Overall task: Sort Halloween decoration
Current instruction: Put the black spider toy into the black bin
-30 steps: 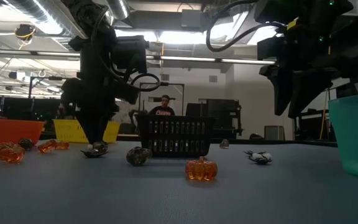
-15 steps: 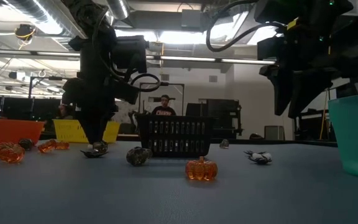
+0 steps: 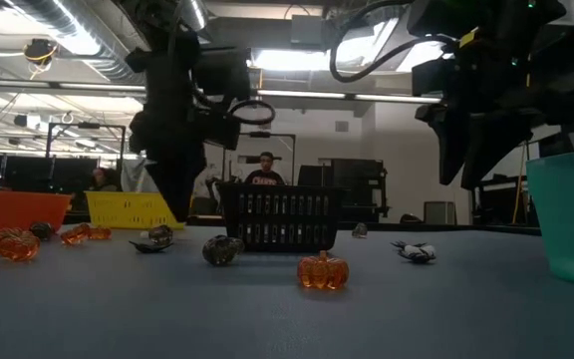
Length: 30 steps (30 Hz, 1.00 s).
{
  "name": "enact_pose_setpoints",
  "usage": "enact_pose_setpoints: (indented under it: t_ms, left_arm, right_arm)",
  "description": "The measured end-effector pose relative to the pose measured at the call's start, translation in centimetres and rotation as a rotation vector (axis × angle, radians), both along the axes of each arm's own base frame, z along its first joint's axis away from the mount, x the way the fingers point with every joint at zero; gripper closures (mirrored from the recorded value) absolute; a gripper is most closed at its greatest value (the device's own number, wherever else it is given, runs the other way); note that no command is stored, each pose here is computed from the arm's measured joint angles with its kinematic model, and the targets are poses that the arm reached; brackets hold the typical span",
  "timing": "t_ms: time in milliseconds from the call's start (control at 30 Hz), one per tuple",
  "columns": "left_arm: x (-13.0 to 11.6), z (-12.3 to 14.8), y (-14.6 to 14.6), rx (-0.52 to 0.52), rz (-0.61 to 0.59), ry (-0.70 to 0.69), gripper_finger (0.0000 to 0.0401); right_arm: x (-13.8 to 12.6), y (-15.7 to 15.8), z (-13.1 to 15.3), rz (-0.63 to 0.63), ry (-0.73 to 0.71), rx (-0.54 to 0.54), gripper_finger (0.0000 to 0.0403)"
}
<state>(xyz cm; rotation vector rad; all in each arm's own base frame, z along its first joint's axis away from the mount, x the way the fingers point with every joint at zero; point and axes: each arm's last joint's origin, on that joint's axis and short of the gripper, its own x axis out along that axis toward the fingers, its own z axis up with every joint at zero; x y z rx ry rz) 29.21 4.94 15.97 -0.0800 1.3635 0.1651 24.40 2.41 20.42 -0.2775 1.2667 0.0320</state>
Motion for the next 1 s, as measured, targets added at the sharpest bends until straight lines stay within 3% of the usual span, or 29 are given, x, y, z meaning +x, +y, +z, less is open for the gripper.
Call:
enact_pose_setpoints:
  t_ms: [267, 600, 1000]
  left_arm:
    - [0.9, 2.3, 0.4, 0.003, 0.007, -0.003, 0.0318]
    - [2.8, 4.8, -0.4, -0.066, -0.038, -0.119, 0.0317]
    - [5.0, 5.8, -3.0, -0.043, -0.128, -0.341, 0.0317]
  right_arm:
    - [0.0, 0.0, 0.0, 0.0, -0.001, 0.0, 0.0228]
    - [0.0, 0.0, 0.0, 0.0, -0.003, 0.0, 0.0228]
    - [0.1, 0.0, 0.0, 0.0, -0.011, 0.001, 0.0228]
